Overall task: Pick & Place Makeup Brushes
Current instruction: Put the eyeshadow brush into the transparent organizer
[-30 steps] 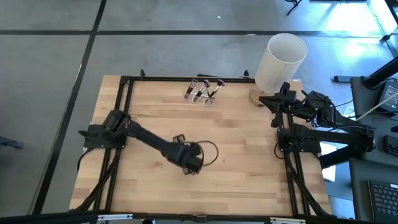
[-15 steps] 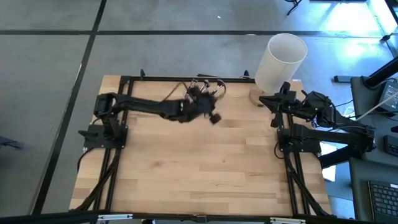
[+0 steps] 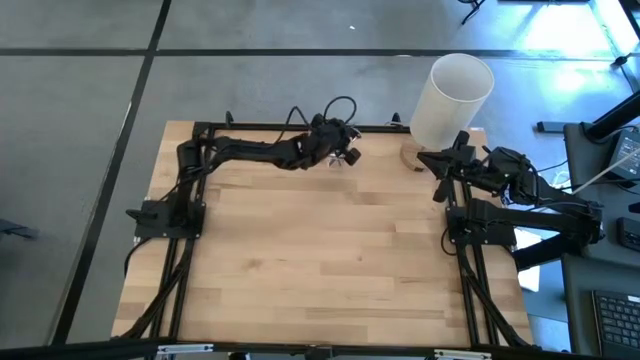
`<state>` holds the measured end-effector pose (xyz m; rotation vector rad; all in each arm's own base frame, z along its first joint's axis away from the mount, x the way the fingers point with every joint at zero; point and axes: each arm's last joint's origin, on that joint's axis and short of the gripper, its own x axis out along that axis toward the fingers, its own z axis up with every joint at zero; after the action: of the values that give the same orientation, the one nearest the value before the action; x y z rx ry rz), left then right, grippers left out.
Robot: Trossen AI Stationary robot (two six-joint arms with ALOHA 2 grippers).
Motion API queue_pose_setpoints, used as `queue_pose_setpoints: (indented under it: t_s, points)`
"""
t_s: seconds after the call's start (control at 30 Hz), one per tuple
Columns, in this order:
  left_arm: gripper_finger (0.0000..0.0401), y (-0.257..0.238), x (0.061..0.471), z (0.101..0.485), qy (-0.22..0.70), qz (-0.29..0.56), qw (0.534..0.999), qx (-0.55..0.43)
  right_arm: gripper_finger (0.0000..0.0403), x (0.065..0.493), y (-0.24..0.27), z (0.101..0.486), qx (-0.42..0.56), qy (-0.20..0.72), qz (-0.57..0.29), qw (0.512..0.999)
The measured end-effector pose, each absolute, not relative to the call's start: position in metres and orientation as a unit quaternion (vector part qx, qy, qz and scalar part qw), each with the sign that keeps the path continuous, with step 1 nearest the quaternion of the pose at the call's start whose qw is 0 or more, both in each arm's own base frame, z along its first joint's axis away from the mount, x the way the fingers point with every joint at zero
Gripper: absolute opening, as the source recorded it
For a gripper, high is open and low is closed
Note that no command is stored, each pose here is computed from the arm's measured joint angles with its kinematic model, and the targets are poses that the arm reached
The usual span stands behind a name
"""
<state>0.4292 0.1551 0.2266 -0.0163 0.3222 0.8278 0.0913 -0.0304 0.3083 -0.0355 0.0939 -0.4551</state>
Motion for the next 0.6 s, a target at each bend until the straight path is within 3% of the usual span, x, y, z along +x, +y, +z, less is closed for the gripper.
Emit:
queue_pose_setpoints:
  t_s: [0.33, 0.6]
  points:
    - [0.0031, 0.164, 0.433, 0.208, 0.161, 0.395, 0.904, -0.034, 0.0030, 0.091, -0.030, 0.308, -0.017, 0.050, -0.225, 0.973]
    - [0.0069, 0.163, 0.432, 0.209, 0.153, 0.419, 0.894, -0.046, 0.0030, 0.091, -0.030, 0.308, -0.016, 0.050, -0.224, 0.973]
